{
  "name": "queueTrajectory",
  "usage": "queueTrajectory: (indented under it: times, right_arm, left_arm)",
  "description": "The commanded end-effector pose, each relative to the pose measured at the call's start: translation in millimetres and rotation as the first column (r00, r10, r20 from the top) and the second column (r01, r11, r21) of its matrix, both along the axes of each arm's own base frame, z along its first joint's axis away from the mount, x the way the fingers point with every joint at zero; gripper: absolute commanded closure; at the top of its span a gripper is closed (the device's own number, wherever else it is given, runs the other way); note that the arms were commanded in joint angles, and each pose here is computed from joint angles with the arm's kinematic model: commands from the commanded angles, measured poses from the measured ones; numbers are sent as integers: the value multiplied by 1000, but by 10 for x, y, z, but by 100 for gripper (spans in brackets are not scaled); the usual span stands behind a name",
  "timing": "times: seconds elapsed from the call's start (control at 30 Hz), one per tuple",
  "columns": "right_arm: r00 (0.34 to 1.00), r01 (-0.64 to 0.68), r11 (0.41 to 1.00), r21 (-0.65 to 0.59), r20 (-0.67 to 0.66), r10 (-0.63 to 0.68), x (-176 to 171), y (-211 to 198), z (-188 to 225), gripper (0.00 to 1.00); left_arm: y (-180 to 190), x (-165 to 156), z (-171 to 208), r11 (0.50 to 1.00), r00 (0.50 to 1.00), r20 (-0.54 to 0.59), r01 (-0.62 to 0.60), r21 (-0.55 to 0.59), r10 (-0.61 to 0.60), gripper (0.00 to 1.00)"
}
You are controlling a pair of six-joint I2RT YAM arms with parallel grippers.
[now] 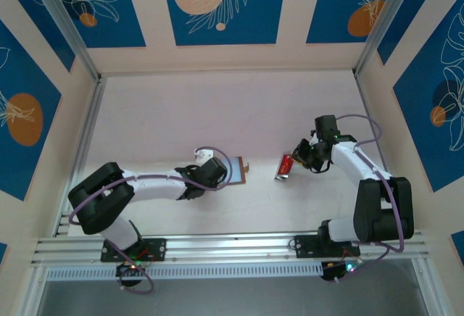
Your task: Put the credit cards into the card holder
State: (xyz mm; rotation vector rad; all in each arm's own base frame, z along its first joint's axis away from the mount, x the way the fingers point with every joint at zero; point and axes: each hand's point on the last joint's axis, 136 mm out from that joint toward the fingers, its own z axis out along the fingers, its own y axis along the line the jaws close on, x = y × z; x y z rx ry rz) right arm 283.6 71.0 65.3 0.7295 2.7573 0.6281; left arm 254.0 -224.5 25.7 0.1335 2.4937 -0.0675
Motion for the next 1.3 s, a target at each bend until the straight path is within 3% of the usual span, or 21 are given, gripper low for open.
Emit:
queueTrajectory:
  times: [0.0,0.47,0.67,1.27]
  right_arm:
    - [1000,-8,1000,25,-15,8,-32,29,-36,82]
    - [999,-39,999,29,5,39,-25,85,49,93]
    - [998,-56,998,-29,-4,56,-64,88,124,96]
    - [996,-92,983,-156,-8,92,-120,88,264,96]
  left_arm:
    - [223,-194,-257,997,996,-93,4,81,4,90]
    - [221,-190,-268,997,995,-96,2,83,6,90]
    - [230,-190,-273,996,995,-98,-1,84,9,90]
    - [223,-184,-272,996,995,-98,-1,84,9,91]
